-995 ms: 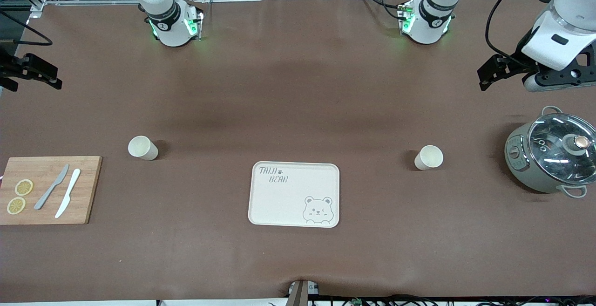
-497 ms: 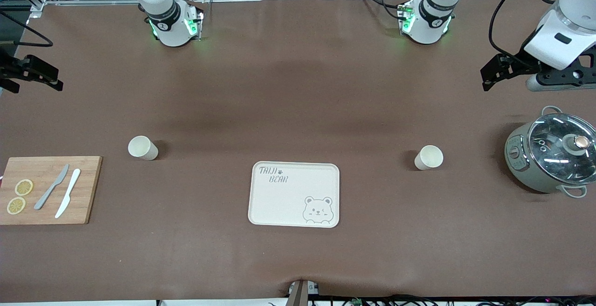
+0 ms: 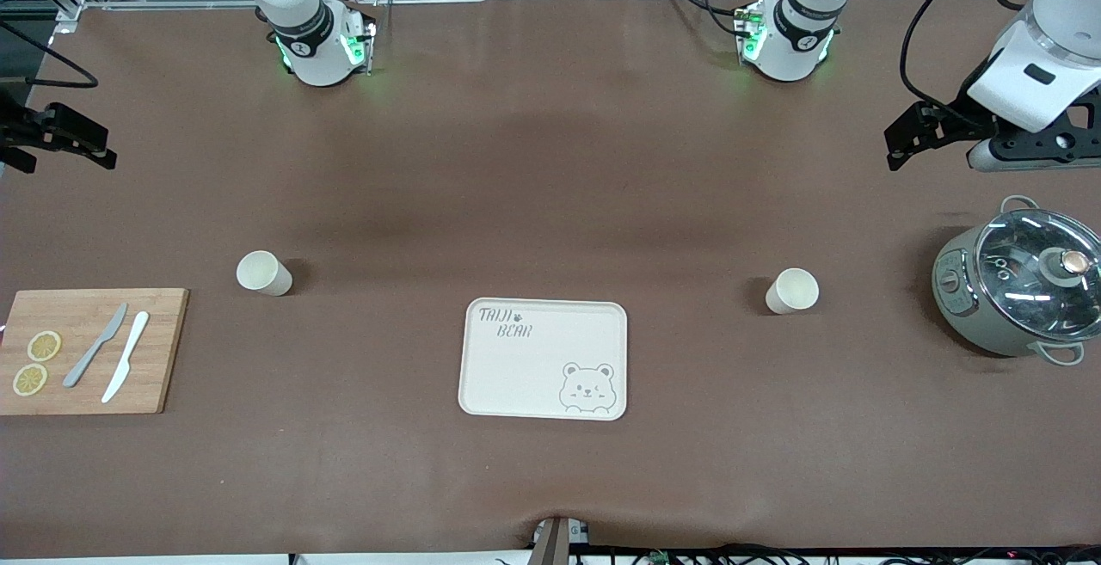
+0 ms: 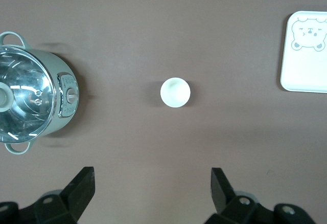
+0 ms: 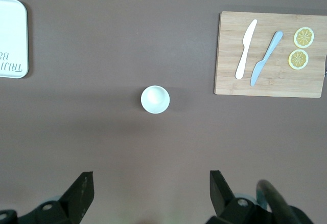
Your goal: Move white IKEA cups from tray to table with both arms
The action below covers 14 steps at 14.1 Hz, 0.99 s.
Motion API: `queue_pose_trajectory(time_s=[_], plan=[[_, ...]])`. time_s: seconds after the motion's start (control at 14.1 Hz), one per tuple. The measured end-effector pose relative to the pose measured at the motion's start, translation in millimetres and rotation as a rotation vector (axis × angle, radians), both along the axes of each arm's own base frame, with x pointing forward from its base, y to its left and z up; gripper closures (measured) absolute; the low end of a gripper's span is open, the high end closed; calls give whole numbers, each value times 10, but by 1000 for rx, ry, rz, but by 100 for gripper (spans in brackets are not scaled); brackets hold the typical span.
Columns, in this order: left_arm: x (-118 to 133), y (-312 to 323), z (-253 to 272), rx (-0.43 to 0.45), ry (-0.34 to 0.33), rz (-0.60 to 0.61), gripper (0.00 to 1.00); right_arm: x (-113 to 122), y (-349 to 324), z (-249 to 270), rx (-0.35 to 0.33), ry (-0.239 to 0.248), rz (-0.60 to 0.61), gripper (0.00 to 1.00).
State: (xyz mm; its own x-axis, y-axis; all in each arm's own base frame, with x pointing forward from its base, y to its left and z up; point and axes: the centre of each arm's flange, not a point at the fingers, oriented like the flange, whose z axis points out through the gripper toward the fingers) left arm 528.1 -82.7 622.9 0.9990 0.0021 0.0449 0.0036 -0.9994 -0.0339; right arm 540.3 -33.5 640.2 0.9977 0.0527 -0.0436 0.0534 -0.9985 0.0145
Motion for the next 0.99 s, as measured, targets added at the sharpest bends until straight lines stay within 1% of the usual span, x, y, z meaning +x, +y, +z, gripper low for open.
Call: queue_pose_trajectory(time_s=[0.21, 0.64, 0.99], plan=[[52, -3, -29, -2, 3, 0, 0, 3, -5, -2, 0, -2, -1, 0], [71, -11, -3, -3, -3, -2, 0, -3, -102, -13, 1, -1, -19, 0], [150, -62, -33, -6, 0, -10, 0, 4, -99, -8, 2, -7, -18, 0]])
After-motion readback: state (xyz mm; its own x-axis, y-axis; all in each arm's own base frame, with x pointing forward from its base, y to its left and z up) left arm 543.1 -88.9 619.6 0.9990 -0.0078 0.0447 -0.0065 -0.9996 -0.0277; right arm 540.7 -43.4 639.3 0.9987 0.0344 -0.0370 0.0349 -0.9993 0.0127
